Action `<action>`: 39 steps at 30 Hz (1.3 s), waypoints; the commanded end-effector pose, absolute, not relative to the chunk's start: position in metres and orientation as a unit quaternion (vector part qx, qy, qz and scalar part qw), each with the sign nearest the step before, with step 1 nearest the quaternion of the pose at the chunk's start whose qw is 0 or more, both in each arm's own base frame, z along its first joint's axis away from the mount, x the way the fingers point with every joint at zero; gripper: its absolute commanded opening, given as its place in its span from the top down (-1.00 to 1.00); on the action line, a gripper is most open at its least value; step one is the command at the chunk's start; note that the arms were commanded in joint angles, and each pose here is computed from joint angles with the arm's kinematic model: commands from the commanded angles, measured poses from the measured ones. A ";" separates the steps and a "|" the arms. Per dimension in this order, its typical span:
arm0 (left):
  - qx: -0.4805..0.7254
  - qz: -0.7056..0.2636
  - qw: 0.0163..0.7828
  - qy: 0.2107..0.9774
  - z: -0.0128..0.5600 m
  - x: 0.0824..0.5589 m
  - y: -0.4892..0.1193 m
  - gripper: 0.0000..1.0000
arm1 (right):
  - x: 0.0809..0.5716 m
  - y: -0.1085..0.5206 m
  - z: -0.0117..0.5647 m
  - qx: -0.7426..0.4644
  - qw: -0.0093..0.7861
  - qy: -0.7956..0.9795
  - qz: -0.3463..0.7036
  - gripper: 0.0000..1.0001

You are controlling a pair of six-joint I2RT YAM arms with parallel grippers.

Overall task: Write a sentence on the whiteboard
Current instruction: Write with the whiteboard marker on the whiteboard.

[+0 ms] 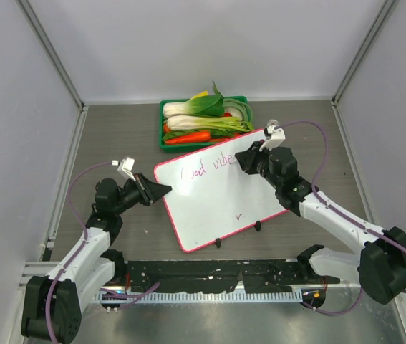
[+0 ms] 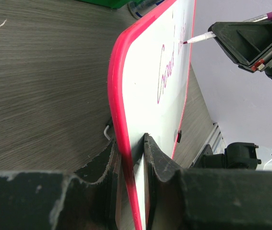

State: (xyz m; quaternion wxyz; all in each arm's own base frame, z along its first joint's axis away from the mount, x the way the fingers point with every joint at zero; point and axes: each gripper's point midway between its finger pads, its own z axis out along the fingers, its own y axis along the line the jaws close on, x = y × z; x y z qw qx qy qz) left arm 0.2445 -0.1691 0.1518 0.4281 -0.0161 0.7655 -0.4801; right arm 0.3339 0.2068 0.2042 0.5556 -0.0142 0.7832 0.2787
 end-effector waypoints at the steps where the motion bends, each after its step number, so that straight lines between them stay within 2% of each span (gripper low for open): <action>1: 0.019 -0.456 0.445 0.771 0.149 0.246 -0.168 1.00 | 0.333 0.198 0.198 -0.006 0.555 0.791 0.257 0.97; 24: 0.022 -0.459 0.444 0.770 0.151 0.244 -0.170 1.00 | 0.350 0.190 0.262 0.031 0.614 0.745 0.257 0.97; 39: 0.023 -0.457 0.443 0.771 0.150 0.245 -0.171 1.00 | 0.365 0.193 0.250 0.034 0.607 0.757 0.240 0.97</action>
